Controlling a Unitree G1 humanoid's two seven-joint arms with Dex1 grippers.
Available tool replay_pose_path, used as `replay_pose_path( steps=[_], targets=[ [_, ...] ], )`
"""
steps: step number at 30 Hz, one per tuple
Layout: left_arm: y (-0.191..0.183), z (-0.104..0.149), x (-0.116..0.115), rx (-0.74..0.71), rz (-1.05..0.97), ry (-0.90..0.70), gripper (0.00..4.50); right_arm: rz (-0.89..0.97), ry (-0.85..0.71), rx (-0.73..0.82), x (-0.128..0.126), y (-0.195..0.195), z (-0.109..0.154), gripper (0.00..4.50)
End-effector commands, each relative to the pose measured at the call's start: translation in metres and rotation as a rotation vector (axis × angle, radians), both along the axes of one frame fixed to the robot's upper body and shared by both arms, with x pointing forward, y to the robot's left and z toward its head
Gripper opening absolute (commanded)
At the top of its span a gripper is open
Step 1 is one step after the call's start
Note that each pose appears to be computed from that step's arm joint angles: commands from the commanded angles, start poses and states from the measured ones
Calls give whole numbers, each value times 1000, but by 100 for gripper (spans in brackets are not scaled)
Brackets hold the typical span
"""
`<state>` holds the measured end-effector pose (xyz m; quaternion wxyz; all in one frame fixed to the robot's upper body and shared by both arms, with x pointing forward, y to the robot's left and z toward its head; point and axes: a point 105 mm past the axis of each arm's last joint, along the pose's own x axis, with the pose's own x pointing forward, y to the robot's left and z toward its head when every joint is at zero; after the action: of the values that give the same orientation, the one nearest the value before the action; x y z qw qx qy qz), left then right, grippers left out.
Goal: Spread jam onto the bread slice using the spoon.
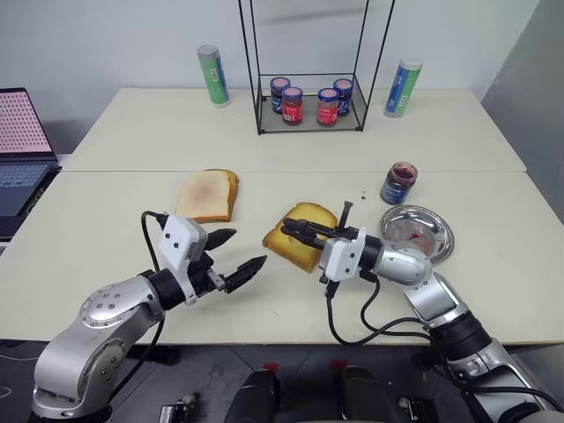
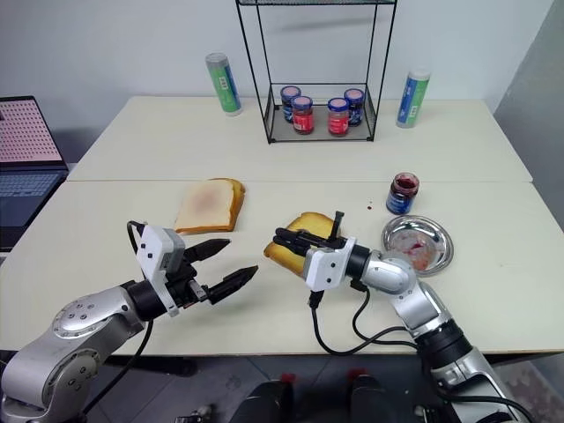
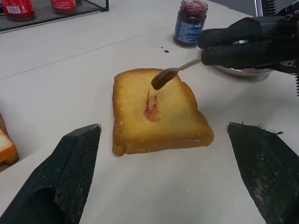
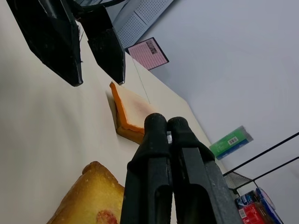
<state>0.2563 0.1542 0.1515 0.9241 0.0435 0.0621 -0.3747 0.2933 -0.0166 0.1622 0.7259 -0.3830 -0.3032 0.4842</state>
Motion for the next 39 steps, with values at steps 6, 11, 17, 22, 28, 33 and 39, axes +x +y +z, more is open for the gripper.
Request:
replay_pose_path(
  steps=[6, 11, 17, 22, 28, 33, 39],
  targets=[
    [-4, 13, -3, -1, -12, -63, 450, 23, -64, 30, -1, 2, 15, 1],
    [-4, 13, -3, 0, -13, -62, 450, 18, -71, 33, 1, 2, 16, 1],
    [-4, 13, -3, 0, -13, -62, 450, 15, -74, 35, 1, 1, 17, 1],
    [-4, 13, -3, -1, -13, -62, 450, 11, -39, 38, 3, 1, 12, 1],
    [-4, 14, -3, -1, -13, -62, 450, 3, -9, 14, 5, 2, -1, 1],
    [-4, 14, -3, -1, -11, -62, 450, -14, 16, 36, 9, -2, 2, 1],
    [-3, 14, -2, 0, -12, -63, 450, -21, -3, 60, 10, -6, 15, 1]
  ],
)
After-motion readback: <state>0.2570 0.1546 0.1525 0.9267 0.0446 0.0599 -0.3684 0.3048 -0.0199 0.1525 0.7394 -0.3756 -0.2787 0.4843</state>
